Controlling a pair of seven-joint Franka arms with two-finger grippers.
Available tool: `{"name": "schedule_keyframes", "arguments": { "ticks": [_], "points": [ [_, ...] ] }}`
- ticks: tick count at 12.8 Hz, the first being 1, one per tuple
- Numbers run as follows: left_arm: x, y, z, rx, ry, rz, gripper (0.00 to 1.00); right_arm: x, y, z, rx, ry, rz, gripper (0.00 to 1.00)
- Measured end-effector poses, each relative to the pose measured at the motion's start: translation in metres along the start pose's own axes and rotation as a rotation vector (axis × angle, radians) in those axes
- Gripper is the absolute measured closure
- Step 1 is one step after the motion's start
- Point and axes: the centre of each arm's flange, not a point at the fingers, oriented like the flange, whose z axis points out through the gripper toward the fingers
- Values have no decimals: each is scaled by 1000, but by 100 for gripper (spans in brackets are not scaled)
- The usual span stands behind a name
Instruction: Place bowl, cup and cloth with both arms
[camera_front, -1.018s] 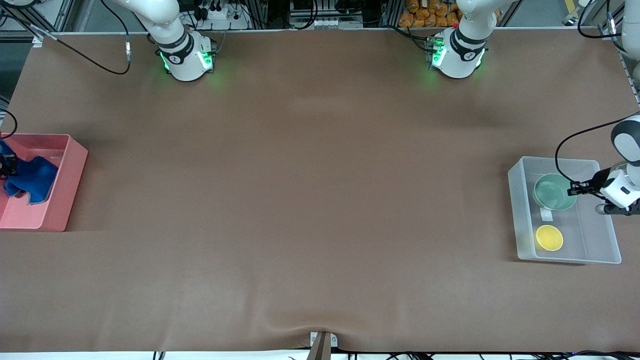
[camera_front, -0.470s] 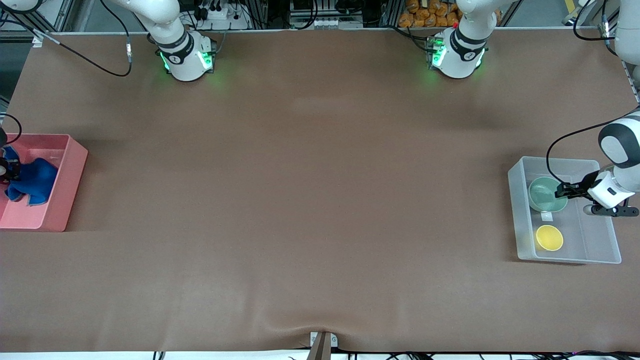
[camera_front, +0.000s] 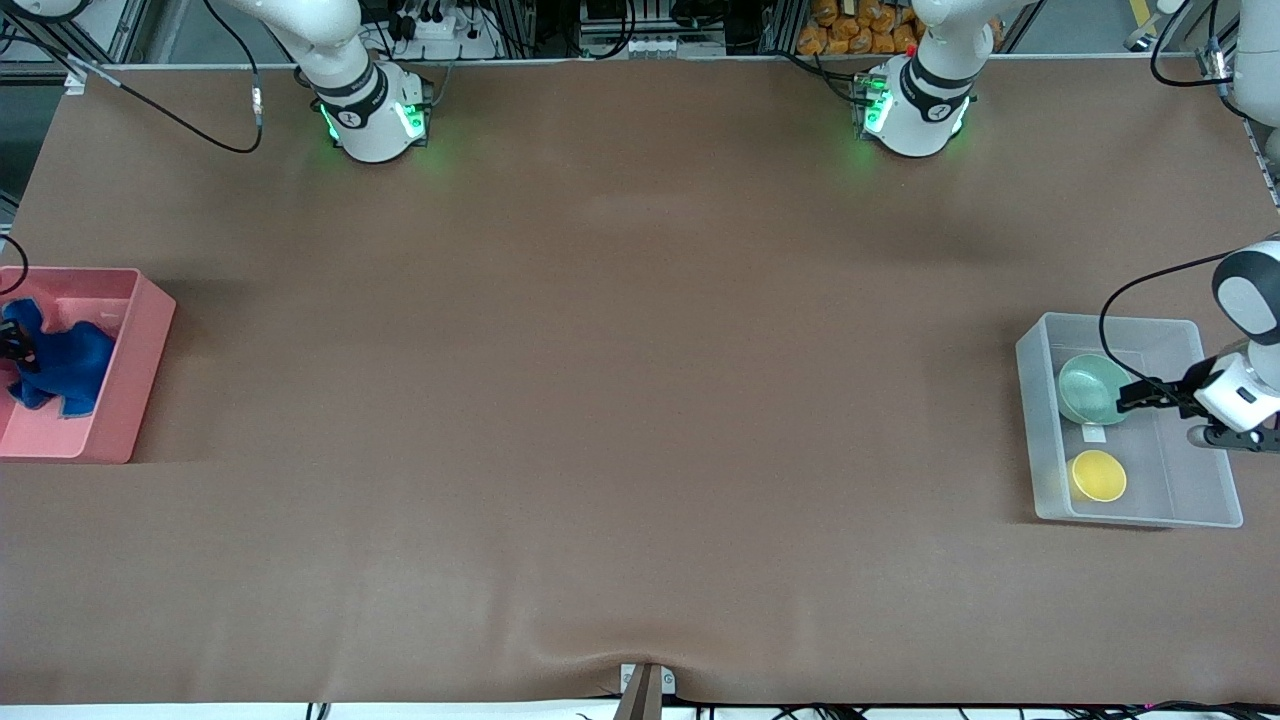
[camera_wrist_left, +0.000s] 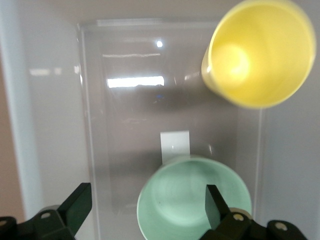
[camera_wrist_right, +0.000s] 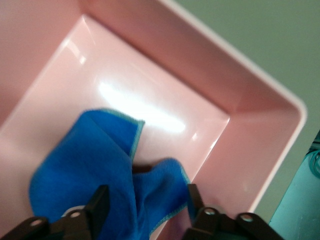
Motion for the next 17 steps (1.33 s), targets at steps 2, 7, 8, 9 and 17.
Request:
{"name": "schedule_keyframes", "arguments": {
  "ticks": [2, 7, 8, 9, 17],
  "points": [
    [19, 11, -25, 1, 10, 27, 0, 22, -4, -34, 46, 4, 24, 2],
    [43, 74, -83, 7, 6, 43, 0, 71, -40, -125, 210, -53, 200, 0],
    [43, 83, -93, 16, -8, 21, 0, 90, -50, -147, 219, -65, 223, 0],
    [42, 93, -103, 24, -18, 2, 0, 109, -59, -168, 232, -74, 235, 0],
    [36, 198, -199, 3, -5, -200, 0, 248, -157, -313, 243, -233, 476, 0]
  ]
}}
